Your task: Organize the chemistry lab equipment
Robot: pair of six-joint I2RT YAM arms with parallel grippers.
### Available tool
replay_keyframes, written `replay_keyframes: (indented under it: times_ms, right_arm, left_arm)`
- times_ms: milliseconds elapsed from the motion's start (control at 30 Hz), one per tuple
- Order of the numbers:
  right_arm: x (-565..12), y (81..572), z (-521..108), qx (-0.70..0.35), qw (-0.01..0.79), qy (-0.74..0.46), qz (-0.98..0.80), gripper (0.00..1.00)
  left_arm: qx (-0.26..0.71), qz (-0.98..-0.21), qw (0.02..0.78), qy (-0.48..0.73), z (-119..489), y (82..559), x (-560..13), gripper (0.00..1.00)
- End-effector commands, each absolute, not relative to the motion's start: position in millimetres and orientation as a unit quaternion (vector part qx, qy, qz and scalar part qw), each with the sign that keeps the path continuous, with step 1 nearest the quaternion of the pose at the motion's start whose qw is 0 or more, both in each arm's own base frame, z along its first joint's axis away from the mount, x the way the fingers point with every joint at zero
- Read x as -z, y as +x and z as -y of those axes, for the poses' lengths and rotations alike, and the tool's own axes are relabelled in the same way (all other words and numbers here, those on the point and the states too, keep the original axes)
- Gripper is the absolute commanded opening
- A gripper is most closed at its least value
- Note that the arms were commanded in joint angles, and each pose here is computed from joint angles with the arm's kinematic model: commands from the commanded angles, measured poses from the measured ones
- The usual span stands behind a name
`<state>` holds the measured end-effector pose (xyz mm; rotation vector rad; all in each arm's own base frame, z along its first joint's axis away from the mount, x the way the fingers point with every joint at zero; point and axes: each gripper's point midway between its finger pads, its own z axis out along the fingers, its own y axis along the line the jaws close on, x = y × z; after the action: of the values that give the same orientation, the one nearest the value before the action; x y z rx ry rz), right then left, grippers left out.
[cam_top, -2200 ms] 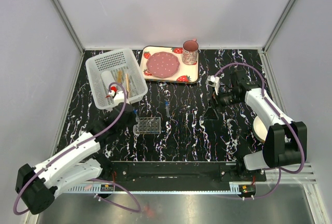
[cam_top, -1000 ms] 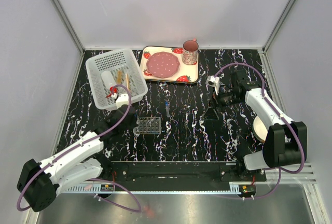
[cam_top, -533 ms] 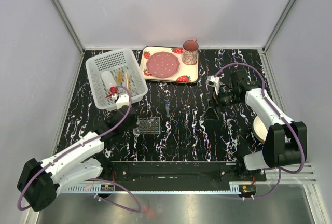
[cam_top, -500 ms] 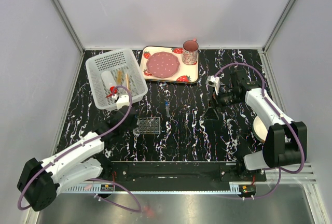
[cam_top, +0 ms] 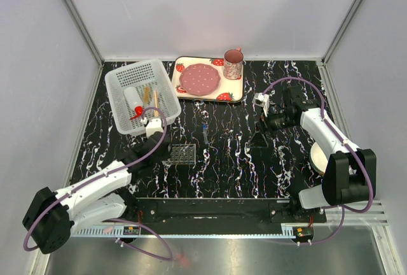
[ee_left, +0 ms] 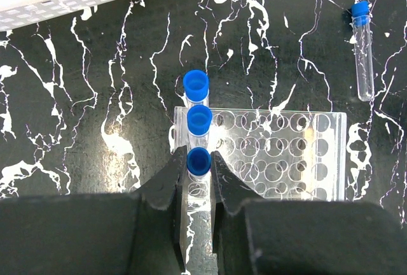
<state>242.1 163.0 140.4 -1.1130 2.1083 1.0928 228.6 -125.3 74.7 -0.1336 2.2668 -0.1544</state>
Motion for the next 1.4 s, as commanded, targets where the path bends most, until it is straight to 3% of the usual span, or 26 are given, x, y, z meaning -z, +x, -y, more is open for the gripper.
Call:
replay_keyframes:
  times_ms: [0, 1367]
  right_arm:
    - [-145.5, 249.4, -163.2, -0.4, 0.271, -0.421, -0.768, 0.97]
    - [-140.3, 248.8, -162.4, -0.399, 0.263, -0.422, -0.77, 0.97]
  left_arm:
    - [0.052, -0.894, 0.441, -0.063, 126.1, 235.0, -77.0, 0.1]
    - [0.006, -0.886, 0.461, -0.055, 121.1, 229.8, -70.1, 0.13]
